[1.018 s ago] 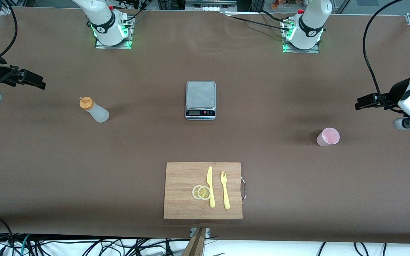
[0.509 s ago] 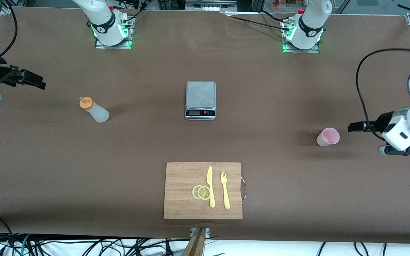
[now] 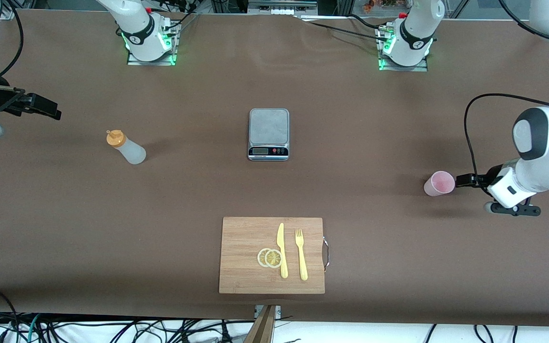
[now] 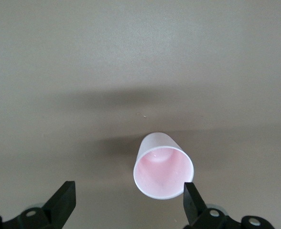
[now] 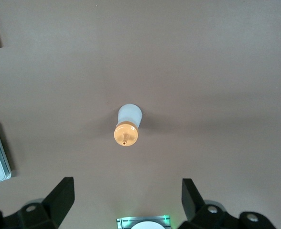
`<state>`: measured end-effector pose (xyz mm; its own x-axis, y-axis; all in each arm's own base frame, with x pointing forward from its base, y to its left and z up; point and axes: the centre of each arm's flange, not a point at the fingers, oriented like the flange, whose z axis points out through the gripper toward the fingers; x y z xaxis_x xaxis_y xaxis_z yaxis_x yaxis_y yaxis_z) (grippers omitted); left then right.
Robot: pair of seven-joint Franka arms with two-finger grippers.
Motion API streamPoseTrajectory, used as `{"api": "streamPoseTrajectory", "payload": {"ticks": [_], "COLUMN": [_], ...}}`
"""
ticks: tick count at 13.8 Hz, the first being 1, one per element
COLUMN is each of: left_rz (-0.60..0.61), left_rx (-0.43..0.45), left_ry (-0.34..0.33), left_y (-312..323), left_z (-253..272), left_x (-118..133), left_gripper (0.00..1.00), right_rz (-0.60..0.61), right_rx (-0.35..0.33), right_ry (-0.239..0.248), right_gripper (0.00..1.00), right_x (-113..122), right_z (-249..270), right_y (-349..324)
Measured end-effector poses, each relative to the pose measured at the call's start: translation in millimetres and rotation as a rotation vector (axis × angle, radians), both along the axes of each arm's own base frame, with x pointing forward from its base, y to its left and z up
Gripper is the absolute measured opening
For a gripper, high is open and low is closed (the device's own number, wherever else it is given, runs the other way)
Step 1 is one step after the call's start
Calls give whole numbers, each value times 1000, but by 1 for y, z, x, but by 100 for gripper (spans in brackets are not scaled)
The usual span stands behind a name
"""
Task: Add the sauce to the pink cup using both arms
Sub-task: 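Reach the left gripper to the pink cup and grasp it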
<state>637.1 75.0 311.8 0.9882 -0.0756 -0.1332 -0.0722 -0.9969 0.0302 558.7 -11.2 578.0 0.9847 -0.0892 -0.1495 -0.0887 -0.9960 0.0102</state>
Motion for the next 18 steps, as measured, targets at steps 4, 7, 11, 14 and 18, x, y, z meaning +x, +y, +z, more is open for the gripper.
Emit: {"api": "streamPoseTrajectory", "payload": {"ticks": [4,7,11,14,18], "left_rz": [-15,-26,-21,-12,-7], "left_rx": [6,7,8,0,-3], "left_ry": [-38,-45,-39,-33,-32], "left_y": [-2,1,5,4,4], "left_z": [-45,-60,-71,-75,-76], "left_x": [-15,-24,-32,-36,-36], "left_gripper": [97,96,81,62,22], "right_rz": [0,0,0,0,0], "right_rx": [0,0,0,0,0], "right_ry": [0,0,0,0,0], "right_gripper": [100,100,100,100,100], "right_x": [0,0,0,0,0], "right_z": [0,0,0,0,0], "right_y": [0,0,0,0,0]}}
